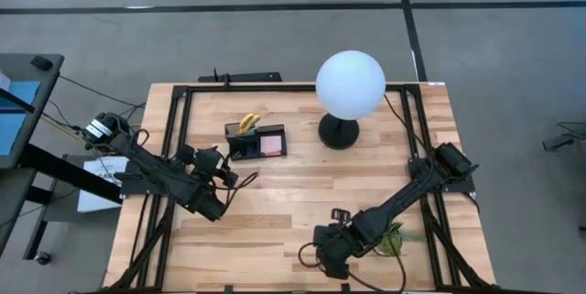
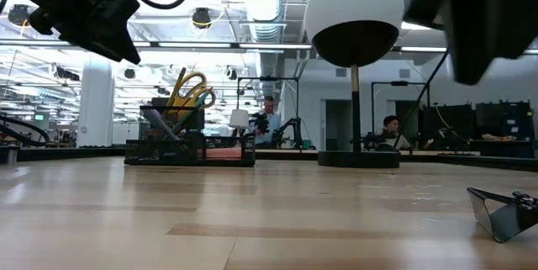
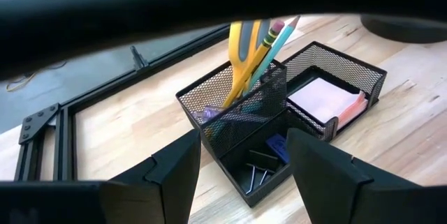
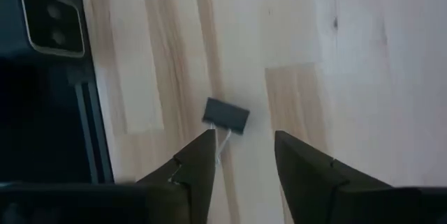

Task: Pick and place office supplies into organizer
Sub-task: Put the black binder clip into the black desk organizer

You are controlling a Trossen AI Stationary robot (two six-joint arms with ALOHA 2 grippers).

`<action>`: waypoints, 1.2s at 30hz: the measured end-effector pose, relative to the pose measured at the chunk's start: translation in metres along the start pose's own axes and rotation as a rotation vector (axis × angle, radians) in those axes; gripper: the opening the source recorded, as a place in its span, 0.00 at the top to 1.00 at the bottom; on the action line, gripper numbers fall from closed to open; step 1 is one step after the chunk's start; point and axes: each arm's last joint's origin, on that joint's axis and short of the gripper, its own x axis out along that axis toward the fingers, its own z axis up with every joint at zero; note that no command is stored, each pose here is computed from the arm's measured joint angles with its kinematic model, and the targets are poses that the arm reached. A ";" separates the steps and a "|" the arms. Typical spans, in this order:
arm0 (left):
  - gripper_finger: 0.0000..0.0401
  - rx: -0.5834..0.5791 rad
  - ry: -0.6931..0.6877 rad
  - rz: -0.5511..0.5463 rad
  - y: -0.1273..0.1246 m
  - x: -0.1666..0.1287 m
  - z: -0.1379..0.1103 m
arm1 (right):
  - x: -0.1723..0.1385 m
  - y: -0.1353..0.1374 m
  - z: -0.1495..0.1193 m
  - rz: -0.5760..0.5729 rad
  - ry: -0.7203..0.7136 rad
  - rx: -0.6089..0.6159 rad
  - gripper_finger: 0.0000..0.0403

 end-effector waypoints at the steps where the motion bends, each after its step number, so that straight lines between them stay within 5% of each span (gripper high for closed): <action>1: 0.48 -0.001 0.000 0.000 0.000 0.000 0.000 | 0.000 0.000 -0.001 -0.004 0.008 -0.008 0.64; 14: 0.48 -0.030 0.001 -0.020 -0.003 0.000 0.000 | 0.000 0.005 0.002 0.025 -0.050 0.131 0.39; 19: 0.48 -0.026 0.001 -0.020 -0.003 0.000 0.000 | 0.009 0.000 -0.004 -0.006 -0.028 0.359 0.39; 36: 0.48 0.007 0.003 -0.019 -0.003 0.000 0.000 | 0.035 0.005 -0.009 0.014 -0.023 0.328 0.43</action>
